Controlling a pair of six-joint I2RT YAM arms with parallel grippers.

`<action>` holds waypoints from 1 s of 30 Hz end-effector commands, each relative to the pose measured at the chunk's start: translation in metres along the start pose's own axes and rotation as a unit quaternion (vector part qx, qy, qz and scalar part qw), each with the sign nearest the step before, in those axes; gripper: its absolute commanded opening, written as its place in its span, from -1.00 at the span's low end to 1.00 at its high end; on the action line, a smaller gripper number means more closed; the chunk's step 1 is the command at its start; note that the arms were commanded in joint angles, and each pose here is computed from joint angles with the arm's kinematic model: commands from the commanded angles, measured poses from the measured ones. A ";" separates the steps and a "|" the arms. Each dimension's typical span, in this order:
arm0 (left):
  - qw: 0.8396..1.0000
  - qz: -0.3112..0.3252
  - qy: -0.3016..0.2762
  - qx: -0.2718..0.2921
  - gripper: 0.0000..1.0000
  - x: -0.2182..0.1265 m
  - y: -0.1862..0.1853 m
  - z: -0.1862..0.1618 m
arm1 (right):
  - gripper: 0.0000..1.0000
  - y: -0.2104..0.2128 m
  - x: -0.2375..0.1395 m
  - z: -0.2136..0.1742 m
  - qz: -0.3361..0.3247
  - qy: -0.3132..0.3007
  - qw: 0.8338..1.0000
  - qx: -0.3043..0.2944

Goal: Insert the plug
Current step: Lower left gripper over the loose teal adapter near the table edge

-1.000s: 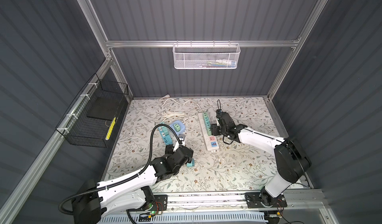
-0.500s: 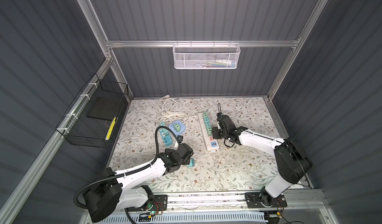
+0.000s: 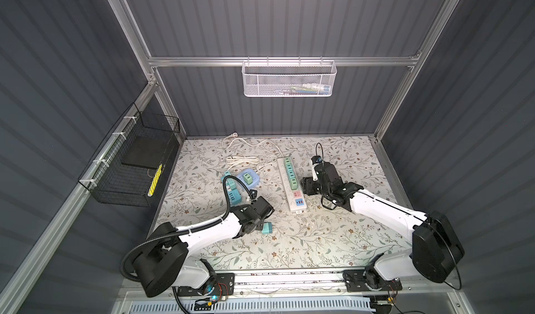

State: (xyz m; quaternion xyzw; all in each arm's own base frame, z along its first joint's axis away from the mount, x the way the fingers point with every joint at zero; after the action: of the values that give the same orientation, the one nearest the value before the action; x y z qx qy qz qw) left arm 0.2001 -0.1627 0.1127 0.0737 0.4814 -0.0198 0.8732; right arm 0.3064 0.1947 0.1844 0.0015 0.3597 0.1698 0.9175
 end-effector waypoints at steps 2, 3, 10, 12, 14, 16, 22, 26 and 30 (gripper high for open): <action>1.000 -0.026 0.013 -0.005 0.78 -0.024 -0.006 0.001 | 0.32 -0.007 -0.001 -0.010 -0.016 0.009 1.000 -0.005; 1.000 -0.026 0.016 -0.002 0.79 -0.027 -0.010 0.004 | 0.32 -0.008 -0.001 -0.011 -0.017 0.011 1.000 -0.004; 0.999 -0.008 0.028 0.024 0.87 -0.013 -0.058 0.011 | 0.34 -0.008 -0.003 -0.014 -0.014 0.010 1.000 -0.002; 0.999 0.007 0.023 0.022 0.89 -0.005 -0.062 0.013 | 0.36 -0.008 -0.005 -0.014 -0.013 0.008 1.000 -0.001; 0.999 0.023 0.017 0.021 0.91 0.001 -0.063 0.013 | 0.39 -0.009 -0.008 -0.013 -0.013 0.005 1.000 -0.002; 0.999 0.034 0.016 0.022 0.92 0.008 -0.064 0.012 | 0.41 -0.010 -0.010 -0.013 -0.015 0.003 1.000 -0.005; 0.999 0.006 0.036 0.025 0.88 0.017 -0.073 0.002 | 0.45 -0.011 -0.014 -0.016 -0.018 0.000 1.000 -0.004; 0.999 -0.011 0.044 0.026 0.86 0.011 -0.068 -0.008 | 0.47 -0.011 -0.014 -0.017 -0.014 0.001 1.000 0.000; 0.998 -0.020 0.056 0.026 0.86 0.008 -0.060 -0.022 | 0.48 -0.008 -0.014 -0.015 -0.005 -0.002 1.000 0.004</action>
State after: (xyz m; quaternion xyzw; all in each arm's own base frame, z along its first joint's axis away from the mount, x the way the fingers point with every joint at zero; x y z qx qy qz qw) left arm 0.1898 -0.2250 0.0891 0.0986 0.5181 -0.0405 0.8487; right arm 0.2902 0.1815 0.1811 -0.0007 0.3587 0.1630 0.9191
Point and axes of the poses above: each gripper's point midway between its finger pads, its own x axis out along the fingers, its own y axis along the line the jaws close on, z = x × y, the point moved 6 cm from there along -x, back along the fingers, and after that the axes turned 4 degrees about -x, right-handed, at the moved point
